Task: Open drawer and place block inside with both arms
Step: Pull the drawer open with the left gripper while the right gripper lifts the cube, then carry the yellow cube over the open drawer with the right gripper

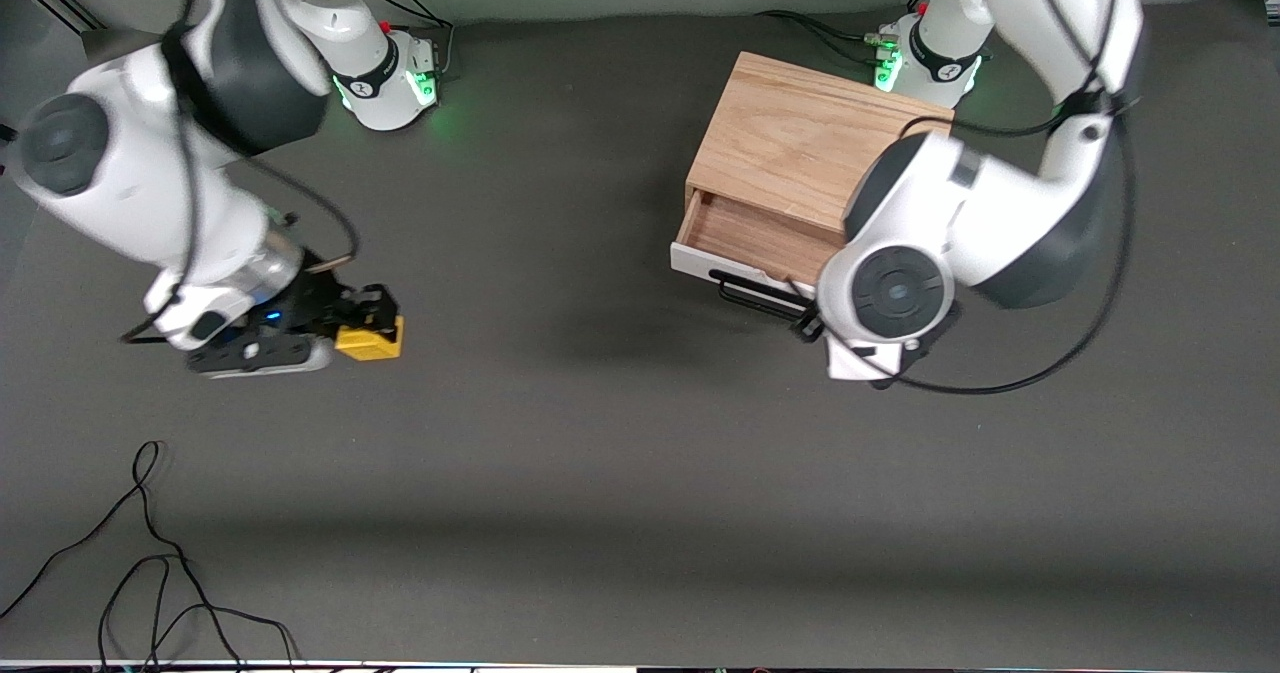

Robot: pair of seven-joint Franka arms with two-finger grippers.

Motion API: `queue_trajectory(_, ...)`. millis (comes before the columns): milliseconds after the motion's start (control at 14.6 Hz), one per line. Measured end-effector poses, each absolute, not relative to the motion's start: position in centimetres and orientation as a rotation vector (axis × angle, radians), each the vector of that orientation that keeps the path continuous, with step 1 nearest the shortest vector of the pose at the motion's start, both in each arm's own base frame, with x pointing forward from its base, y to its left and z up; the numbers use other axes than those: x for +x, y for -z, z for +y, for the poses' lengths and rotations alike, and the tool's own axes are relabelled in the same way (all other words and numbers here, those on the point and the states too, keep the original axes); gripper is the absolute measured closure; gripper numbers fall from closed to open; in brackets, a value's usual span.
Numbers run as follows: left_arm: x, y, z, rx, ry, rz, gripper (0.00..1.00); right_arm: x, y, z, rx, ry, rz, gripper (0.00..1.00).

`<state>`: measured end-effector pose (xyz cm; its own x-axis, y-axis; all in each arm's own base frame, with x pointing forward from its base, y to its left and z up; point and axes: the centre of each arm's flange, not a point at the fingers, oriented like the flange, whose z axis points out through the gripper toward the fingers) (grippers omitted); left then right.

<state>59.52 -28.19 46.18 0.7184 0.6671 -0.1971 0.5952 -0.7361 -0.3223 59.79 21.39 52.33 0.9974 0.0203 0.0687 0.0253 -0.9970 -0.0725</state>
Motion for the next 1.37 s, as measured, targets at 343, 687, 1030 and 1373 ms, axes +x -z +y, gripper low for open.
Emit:
queue_trajectory(343, 58.0, -59.0, -18.3, -2.901, -0.336, -0.599, 0.00, 57.2, -52.7, 28.9, -3.042, 0.100, 0.053, 0.45)
queue_trajectory(687, 58.4, -63.5, -13.3, -3.039, -0.153, -0.259, 0.00, 56.4, -53.3, 34.2, -2.957, 0.056, 0.104, 0.45)
queue_trajectory(1030, 59.6, -62.2, -11.0, -3.066, -0.098, -0.055, 0.00, 52.3, -51.0, 43.1, -2.884, -0.011, 0.180, 0.45)
queue_trajectory(1373, 59.4, -62.3, -8.8, -3.065, -0.093, 0.027, 0.00, 47.2, -46.7, 53.1, -2.883, 0.010, 0.296, 0.45)
